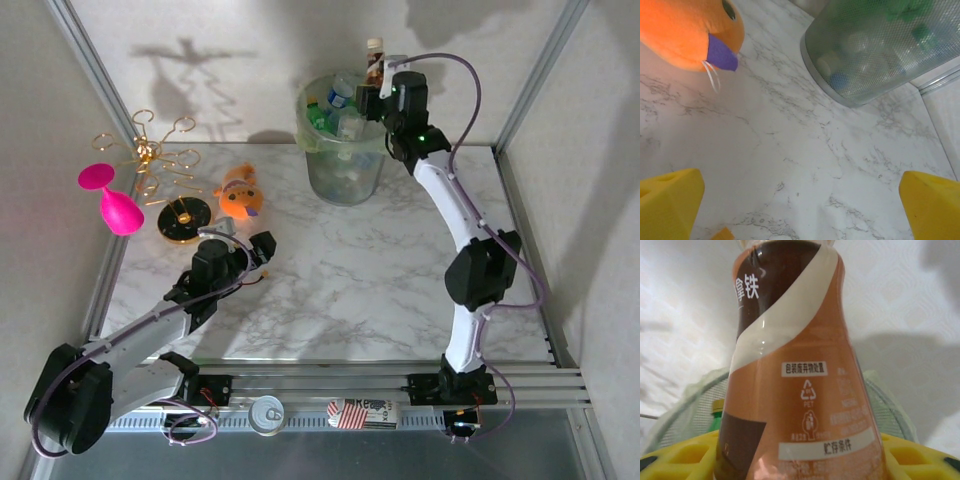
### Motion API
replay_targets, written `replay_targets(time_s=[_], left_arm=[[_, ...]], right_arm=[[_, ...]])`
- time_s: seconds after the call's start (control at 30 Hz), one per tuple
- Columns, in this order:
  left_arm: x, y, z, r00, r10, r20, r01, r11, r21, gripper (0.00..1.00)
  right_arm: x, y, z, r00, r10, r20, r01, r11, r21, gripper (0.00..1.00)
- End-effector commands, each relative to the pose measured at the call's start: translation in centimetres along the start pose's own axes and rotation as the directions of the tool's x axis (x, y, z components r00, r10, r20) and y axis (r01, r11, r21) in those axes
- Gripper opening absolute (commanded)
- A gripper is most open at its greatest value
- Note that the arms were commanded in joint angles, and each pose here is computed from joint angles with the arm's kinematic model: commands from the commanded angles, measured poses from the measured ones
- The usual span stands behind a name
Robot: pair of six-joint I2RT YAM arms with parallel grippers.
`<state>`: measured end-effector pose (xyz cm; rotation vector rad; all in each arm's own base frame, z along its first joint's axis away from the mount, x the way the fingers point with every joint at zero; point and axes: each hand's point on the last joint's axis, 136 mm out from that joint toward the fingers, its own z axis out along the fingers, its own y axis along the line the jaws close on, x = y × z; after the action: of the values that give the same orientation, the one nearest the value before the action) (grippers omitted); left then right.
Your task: Put the plastic bottles in the bin
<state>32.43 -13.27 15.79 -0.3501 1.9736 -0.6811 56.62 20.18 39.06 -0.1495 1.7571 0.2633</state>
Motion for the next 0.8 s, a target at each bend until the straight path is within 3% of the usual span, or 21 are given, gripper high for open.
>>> replay_targets(time_s=[0.0, 0.23, 0.53, 0.77], left_arm=[[-0.2, 1.2, -0.5, 0.999, -0.013, 0.030, 0.014, 0.999, -0.040, 1.00], [-0.1, 1.7, -0.9, 1.000, -0.014, 0.027, 0.016, 0.998, -0.061, 1.00], [-0.8, 1.6, -1.0, 0.999, -0.014, 0.049, 0.017, 0.997, -0.069, 1.00], [-1.9, 1.5, -1.2, 0.997, 0.012, 0.080, -0.004, 0.995, -0.101, 1.00]], right_arm=[[-0.5, -1.5, 1.0, 1.000, 0.006, 0.001, -0.006, 0.998, 0.057, 0.38], [1.7, -1.7, 3.0, 0.998, 0.031, -0.048, -0.028, 0.998, 0.059, 0.44], [0.8, -1.8, 2.8, 0.999, 0.039, -0.019, -0.037, 0.997, 0.064, 0.82], [-1.6, -1.7, 0.7, 0.999, 0.033, 0.023, -0.034, 0.998, 0.058, 0.90]])
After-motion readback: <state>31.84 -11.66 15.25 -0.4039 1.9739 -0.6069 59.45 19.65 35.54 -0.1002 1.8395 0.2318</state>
